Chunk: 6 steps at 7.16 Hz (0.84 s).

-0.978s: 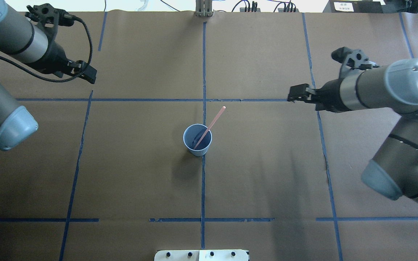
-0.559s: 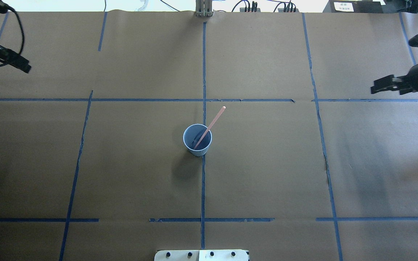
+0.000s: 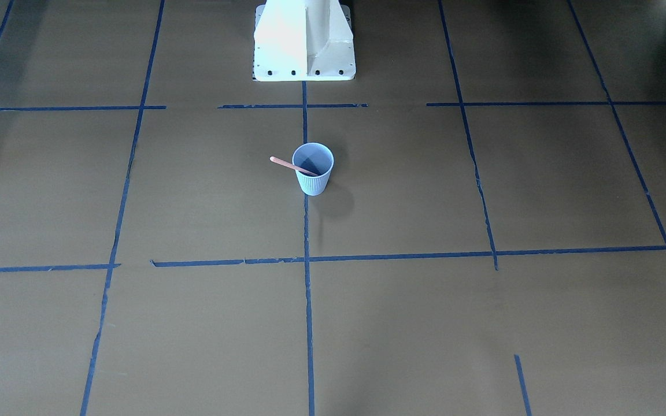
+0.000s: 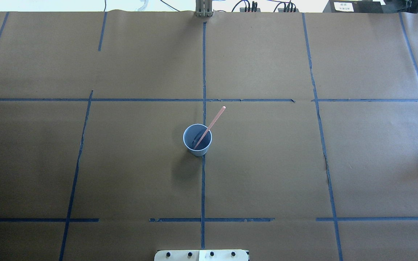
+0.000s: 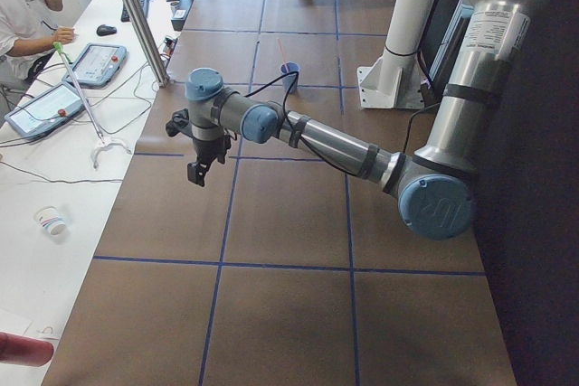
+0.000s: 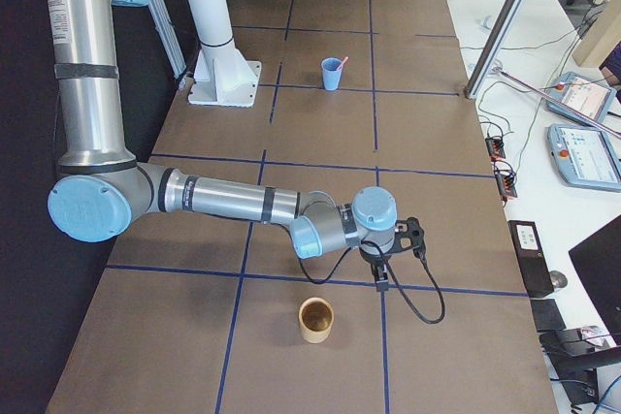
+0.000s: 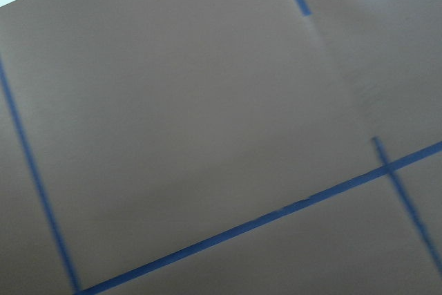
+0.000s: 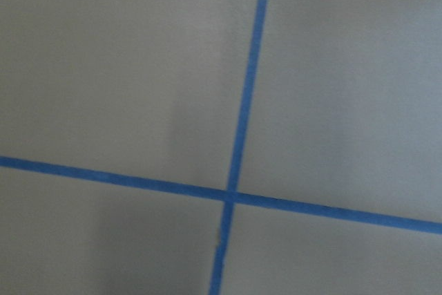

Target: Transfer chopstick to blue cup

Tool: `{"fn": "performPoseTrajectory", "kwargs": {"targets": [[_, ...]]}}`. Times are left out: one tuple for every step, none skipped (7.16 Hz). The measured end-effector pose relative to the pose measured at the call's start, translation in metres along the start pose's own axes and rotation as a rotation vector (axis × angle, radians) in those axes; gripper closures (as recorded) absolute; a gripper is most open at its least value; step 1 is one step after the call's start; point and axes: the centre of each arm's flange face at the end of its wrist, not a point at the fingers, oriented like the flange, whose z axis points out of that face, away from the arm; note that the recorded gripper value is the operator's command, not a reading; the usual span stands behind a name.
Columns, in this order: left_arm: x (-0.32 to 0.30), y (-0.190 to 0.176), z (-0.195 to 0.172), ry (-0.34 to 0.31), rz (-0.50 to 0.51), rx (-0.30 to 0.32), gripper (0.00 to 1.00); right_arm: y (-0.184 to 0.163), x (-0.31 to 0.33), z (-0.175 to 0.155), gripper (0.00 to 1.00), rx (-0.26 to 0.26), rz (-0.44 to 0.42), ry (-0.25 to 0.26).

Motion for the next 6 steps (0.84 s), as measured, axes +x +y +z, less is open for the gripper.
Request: {"fn": "performPoseTrajectory", "kwargs": {"targets": [[-0.026, 0.017, 0.002, 0.003, 0.005, -0.023, 0.00, 0.011, 0.028, -0.008, 0.00, -0.033, -0.038, 0.005], [-0.039, 0.030, 0.004, 0.009, -0.001, -0.046, 0.00, 0.019, 0.050, -0.021, 0.00, -0.063, -0.076, 0.003], [-0.044, 0.040, 0.007, 0.018, -0.018, -0.070, 0.00, 0.021, 0.064, -0.034, 0.00, -0.089, -0.109, -0.004], [-0.048, 0.044, 0.012, 0.030, -0.039, -0.099, 0.00, 0.022, 0.070, -0.040, 0.00, -0.109, -0.127, -0.007], [-0.050, 0.048, 0.016, 0.038, -0.056, -0.119, 0.00, 0.021, 0.071, -0.040, 0.00, -0.124, -0.138, -0.006], [-0.050, 0.052, 0.018, 0.045, -0.085, -0.136, 0.00, 0.020, 0.068, -0.038, 0.00, -0.134, -0.144, -0.006]]}}
